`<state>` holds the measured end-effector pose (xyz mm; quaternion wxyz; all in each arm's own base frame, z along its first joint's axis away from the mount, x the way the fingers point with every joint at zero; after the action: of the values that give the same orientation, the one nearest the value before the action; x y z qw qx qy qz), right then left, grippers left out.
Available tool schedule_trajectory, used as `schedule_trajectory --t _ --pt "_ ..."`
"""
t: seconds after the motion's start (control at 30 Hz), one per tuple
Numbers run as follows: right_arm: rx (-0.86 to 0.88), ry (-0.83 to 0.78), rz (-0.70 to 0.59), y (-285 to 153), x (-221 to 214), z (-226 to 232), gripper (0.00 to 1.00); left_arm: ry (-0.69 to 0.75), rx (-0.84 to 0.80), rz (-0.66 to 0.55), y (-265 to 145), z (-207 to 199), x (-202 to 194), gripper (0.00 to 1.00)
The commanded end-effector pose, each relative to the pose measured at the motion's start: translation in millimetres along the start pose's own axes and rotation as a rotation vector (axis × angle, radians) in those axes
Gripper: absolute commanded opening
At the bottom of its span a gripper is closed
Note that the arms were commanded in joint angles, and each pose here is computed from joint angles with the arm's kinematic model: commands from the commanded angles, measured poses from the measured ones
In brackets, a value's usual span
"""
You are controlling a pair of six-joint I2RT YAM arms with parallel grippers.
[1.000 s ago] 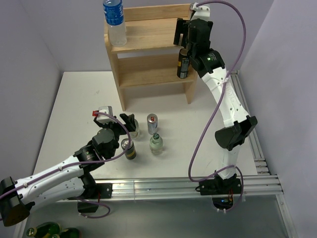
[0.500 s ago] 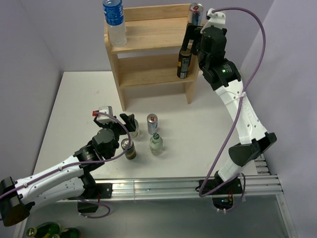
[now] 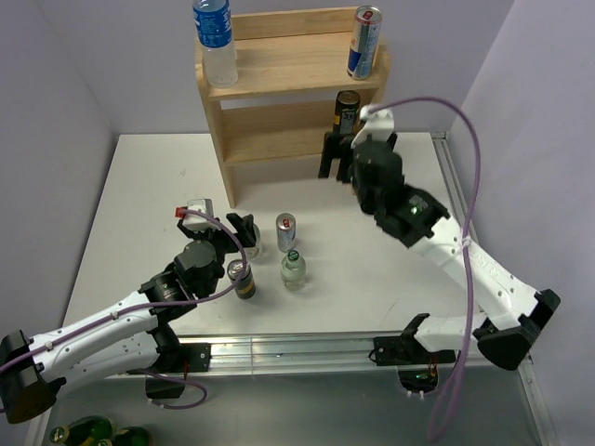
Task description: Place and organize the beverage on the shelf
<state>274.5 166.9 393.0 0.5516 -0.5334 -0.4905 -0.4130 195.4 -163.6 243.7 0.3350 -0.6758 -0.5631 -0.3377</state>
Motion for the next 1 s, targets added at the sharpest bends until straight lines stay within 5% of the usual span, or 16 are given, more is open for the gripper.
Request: schedule_trajectory --t 0.0,0.17,0.47,0.63,0.97 --pt "0.0 0.065 -0.015 -30.0 -23.0 8.1 0.98 0.031 -0.105 0.072 -0.5 -12.2 -7.0 0.97" --pt "0.072 0.115 0.019 -61.4 -63.9 4.9 0.98 0.084 -0.338 0.243 -5.9 -35.1 -31.9 0.98" --pt "0.063 0.131 0.049 -77.6 -101.3 -12.1 0.98 0.103 -0.471 0.417 -22.2 -50.4 -69.6 0.98" --pt "0.063 0.135 0.048 -80.9 -109.2 -16.5 0.98 0.146 -0.456 0.428 -31.2 -60.9 -74.7 0.98" --pt "0.06 0.13 0.062 -82.4 -130.8 -20.7 0.98 0.101 -0.193 0.261 -48.4 -36.2 -30.4 0.97"
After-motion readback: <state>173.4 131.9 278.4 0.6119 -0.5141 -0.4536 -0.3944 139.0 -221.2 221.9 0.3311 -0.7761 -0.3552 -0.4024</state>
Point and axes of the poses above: each gripper's point midway between its finger pads, its own y axis out along the fingers, its own z axis along the line the jaws close on, x = y × z, the point moved 7 cm from there along -y, back along the fingers, and after that the axes turned 11 degrees about -y, right-handed, at the moved point
